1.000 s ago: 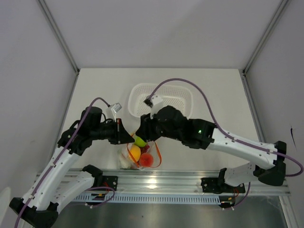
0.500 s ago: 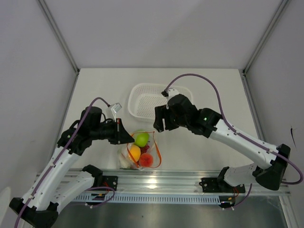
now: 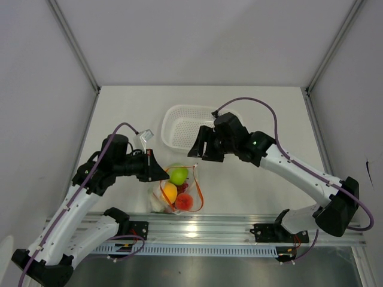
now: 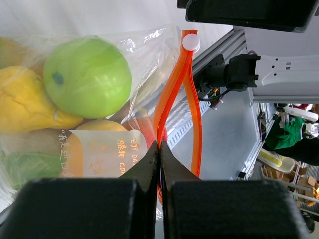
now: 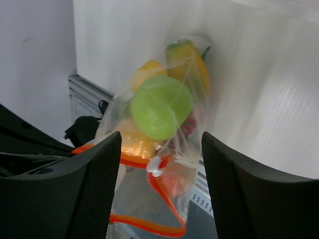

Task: Place the food in the zip-top bag and seal the zipper
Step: Adjust the zipper food storage bag at the center of the board.

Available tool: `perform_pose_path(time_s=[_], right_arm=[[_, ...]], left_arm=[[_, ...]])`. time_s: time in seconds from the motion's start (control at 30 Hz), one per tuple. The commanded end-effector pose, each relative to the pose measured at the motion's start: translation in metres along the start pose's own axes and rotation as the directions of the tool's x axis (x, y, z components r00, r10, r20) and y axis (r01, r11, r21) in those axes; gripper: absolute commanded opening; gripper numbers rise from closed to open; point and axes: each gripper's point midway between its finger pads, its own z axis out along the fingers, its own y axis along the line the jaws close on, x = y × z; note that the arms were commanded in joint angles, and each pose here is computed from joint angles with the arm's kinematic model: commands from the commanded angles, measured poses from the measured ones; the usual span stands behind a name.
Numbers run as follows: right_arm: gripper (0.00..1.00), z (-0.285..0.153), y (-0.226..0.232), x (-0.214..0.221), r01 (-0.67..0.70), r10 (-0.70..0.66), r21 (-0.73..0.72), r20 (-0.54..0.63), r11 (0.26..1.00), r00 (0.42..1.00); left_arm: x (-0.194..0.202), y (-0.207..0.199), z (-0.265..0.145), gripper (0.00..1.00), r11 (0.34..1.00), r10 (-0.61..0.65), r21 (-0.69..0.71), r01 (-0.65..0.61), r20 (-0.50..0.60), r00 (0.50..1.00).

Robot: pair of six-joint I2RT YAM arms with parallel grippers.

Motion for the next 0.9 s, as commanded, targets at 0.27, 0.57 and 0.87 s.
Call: perform_pose_path(time_s=[0.27, 0.57, 0.87], right_arm=[[0.65, 0.006, 0.04, 0.026, -0.087, 0.079, -0.111, -0.07, 0.99, 0.994], [0.63, 0.005, 0.033, 0.041, -0.027, 0.024, -0.058, -0.048, 0.998, 0.999], [0.71, -0.009, -0.024, 0.012, 0.261, -0.263, 0.072, 0.012, 0.963, 0.965]], left_arm=[[-0.004, -0.013, -0.006, 0.0, 0.997, 0.059, 0.045, -0.06, 0.028, 0.998], [-0.004, -0.013, -0.008, 0.01, 0.997, 0.061, 0.046, -0.063, 0.031, 0.998], [-0.002, -0.014, -0.01, 0.0, 0.997, 0.064, 0.042, -0.066, 0.034, 0.997]])
